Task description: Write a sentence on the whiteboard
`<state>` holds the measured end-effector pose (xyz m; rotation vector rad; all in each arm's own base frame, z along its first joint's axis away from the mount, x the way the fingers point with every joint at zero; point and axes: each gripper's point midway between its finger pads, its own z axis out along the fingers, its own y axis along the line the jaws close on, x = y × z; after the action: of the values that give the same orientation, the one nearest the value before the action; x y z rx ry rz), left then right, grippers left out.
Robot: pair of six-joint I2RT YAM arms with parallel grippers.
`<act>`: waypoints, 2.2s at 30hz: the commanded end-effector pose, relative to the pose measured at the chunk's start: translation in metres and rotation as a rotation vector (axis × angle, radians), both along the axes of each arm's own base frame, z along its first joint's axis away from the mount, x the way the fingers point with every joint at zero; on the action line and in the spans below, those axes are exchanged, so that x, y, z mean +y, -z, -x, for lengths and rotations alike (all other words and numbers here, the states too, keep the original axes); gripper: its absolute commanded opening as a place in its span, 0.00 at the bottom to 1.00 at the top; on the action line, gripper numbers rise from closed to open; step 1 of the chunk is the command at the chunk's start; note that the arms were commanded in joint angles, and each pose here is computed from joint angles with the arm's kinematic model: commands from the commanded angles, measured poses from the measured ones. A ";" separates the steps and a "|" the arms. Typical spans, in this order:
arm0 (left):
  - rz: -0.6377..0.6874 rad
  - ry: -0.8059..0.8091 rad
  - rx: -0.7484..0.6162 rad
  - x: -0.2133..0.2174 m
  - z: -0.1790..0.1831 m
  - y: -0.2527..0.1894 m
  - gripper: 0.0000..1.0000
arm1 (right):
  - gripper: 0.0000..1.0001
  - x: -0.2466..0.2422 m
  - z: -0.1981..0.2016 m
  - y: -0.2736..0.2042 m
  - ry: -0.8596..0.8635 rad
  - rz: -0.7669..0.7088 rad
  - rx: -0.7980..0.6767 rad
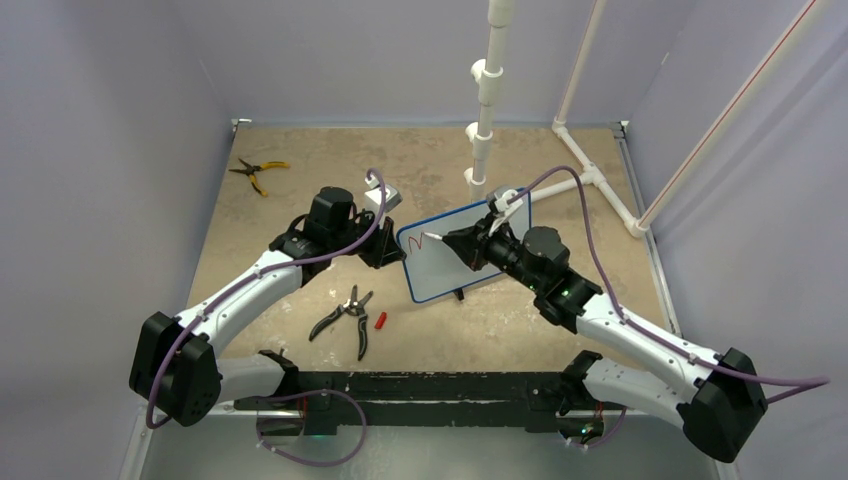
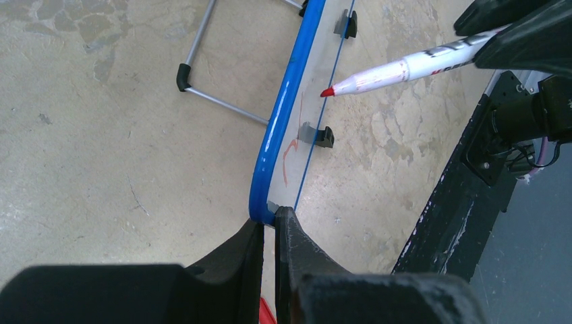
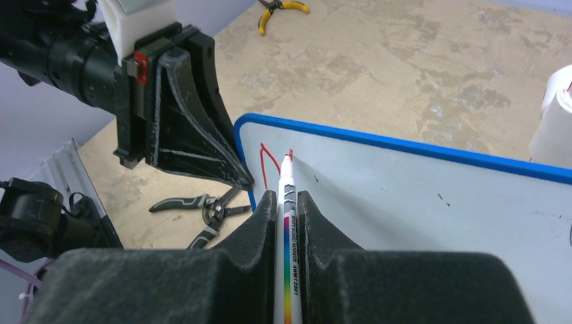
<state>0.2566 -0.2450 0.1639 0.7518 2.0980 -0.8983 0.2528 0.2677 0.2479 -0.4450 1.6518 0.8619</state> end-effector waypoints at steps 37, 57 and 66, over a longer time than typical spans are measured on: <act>0.029 0.013 -0.101 -0.003 -0.010 -0.024 0.00 | 0.00 -0.019 -0.011 0.013 0.132 0.032 0.044; 0.030 0.018 -0.095 -0.004 -0.009 -0.022 0.00 | 0.00 -0.001 -0.008 0.004 0.036 -0.005 0.009; 0.031 0.018 -0.095 -0.004 -0.009 -0.023 0.00 | 0.00 0.002 -0.005 0.019 0.015 0.022 0.041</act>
<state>0.2569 -0.2448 0.1639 0.7509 2.0978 -0.8962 0.2546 0.2669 0.2204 -0.4325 1.7350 0.8409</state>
